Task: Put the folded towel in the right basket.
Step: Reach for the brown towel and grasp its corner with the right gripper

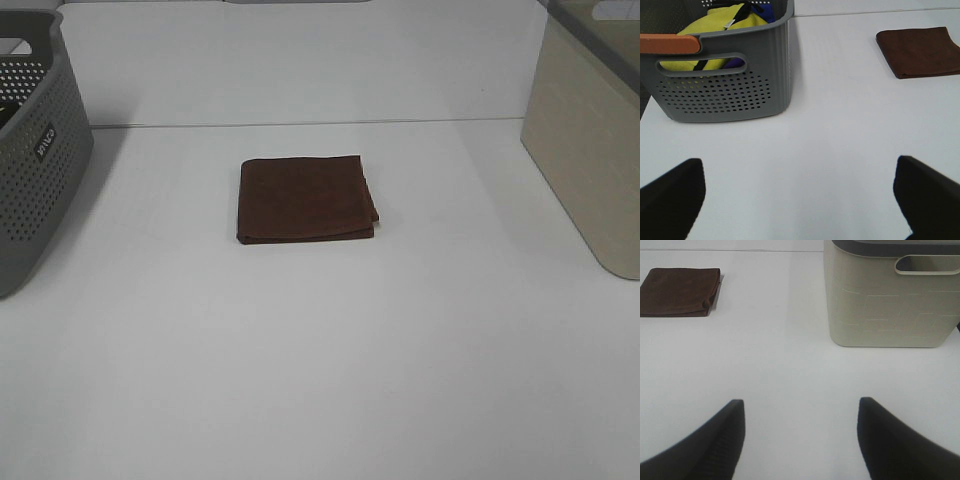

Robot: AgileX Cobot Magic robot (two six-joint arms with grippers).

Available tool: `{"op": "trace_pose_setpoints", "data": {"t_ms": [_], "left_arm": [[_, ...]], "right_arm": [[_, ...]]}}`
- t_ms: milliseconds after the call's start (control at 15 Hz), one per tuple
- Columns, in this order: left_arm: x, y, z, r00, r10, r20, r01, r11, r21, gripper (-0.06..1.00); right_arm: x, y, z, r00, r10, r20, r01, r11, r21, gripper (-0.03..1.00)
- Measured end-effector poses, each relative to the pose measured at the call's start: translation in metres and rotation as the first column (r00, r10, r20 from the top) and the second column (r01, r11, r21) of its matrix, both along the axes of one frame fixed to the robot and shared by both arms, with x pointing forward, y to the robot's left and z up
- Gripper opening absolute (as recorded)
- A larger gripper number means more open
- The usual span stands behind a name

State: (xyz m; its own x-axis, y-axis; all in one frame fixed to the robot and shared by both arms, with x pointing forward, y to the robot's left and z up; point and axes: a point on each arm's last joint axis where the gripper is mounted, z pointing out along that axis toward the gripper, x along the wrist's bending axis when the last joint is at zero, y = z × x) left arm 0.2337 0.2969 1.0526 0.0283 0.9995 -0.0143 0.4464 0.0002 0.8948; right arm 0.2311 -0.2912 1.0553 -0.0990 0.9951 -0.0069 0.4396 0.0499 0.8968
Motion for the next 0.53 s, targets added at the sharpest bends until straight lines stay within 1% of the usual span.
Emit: {"op": "trace_pose_setpoints", "data": {"t_ms": [533], "left_arm": [[0.0, 0.0, 0.0, 1.0, 0.0, 0.0, 0.0, 1.0, 0.0, 0.97]], "right_arm": [[0.0, 0.0, 0.0, 1.0, 0.0, 0.0, 0.0, 1.0, 0.0, 0.62]]}}
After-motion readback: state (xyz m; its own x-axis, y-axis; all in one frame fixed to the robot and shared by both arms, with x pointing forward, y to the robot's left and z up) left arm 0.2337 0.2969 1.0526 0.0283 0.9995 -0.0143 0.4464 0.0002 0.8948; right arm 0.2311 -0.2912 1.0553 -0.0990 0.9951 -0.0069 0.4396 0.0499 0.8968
